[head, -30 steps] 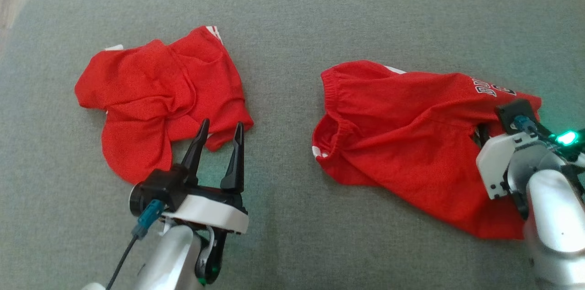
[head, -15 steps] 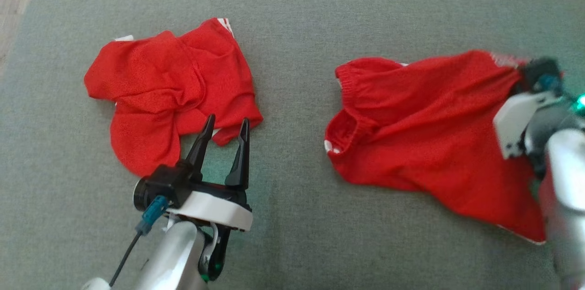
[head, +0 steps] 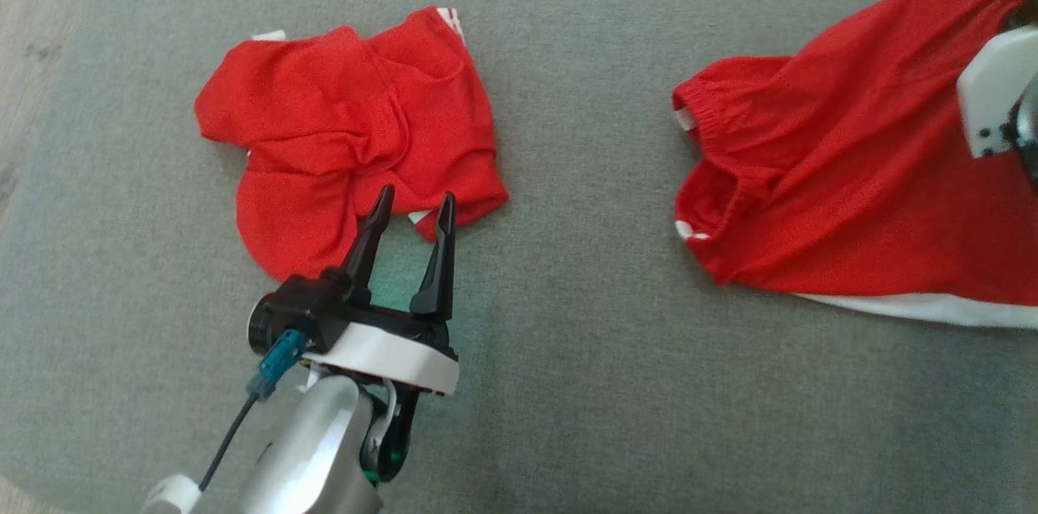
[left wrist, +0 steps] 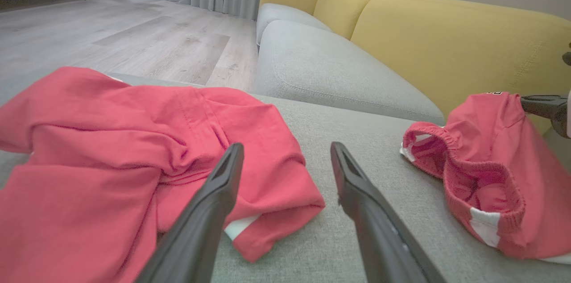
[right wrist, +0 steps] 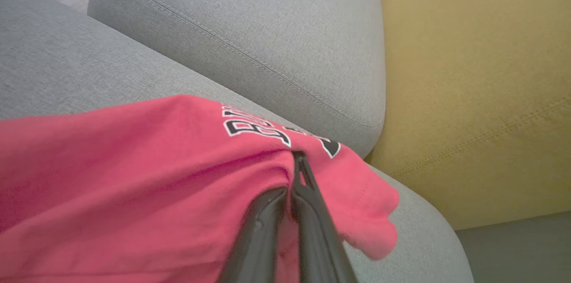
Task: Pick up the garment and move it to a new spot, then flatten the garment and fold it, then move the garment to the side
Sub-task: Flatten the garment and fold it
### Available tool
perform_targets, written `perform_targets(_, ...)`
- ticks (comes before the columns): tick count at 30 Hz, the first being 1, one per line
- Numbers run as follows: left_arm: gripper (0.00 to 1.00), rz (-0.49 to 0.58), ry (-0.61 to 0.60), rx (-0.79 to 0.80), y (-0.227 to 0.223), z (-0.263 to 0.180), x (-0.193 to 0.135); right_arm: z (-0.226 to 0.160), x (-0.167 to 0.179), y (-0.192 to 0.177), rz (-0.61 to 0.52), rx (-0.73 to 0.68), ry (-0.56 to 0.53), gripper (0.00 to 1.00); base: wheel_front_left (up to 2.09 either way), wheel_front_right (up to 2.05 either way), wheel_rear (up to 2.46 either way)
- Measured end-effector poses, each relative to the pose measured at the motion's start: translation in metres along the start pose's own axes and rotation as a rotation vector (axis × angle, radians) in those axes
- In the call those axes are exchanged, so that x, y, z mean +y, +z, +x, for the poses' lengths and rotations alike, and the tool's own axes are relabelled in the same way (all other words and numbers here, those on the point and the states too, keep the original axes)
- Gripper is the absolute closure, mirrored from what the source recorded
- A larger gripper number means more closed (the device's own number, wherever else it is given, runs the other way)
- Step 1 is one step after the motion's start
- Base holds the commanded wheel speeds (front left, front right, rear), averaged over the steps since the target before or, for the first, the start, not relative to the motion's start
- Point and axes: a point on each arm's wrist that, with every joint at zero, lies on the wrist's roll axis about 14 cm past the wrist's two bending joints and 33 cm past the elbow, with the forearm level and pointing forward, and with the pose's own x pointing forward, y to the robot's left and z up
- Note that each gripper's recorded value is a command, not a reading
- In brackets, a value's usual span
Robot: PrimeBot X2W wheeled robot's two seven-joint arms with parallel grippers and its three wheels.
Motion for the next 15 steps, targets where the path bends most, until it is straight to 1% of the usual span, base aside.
perform_targets(1,0.0,0.0,0.006,0.002,-0.001,-0.001,0.002,0.003,0.0,0.002,-0.008,0.0,0.001,0.21,0.0,0.0,0.0)
perform_targets(2,0.0,0.0,0.011,0.005,-0.002,-0.001,0.004,0.006,-0.001,0.002,-0.01,0.004,0.003,0.0,0.0,0.0,0.0)
perform_targets(5,0.0,-0.006,0.023,0.005,-0.002,-0.002,0.007,0.011,-0.002,0.0,-0.002,0.013,0.007,0.0,0.0,0.0,0.0)
perform_targets(7,0.0,-0.009,0.022,-0.003,0.001,-0.002,0.006,0.009,-0.005,0.0,0.035,0.003,0.005,0.0,0.0,0.0,0.0)
perform_targets(12,0.0,-0.01,0.004,-0.035,0.012,0.001,-0.001,-0.005,-0.018,0.004,0.12,-0.076,-0.02,0.0,0.0,0.0,0.0)
perform_targets(15,0.0,-0.007,-0.013,-0.057,0.019,0.004,-0.008,-0.02,-0.019,-0.001,0.18,-0.112,-0.027,0.0,0.0,0.0,0.0)
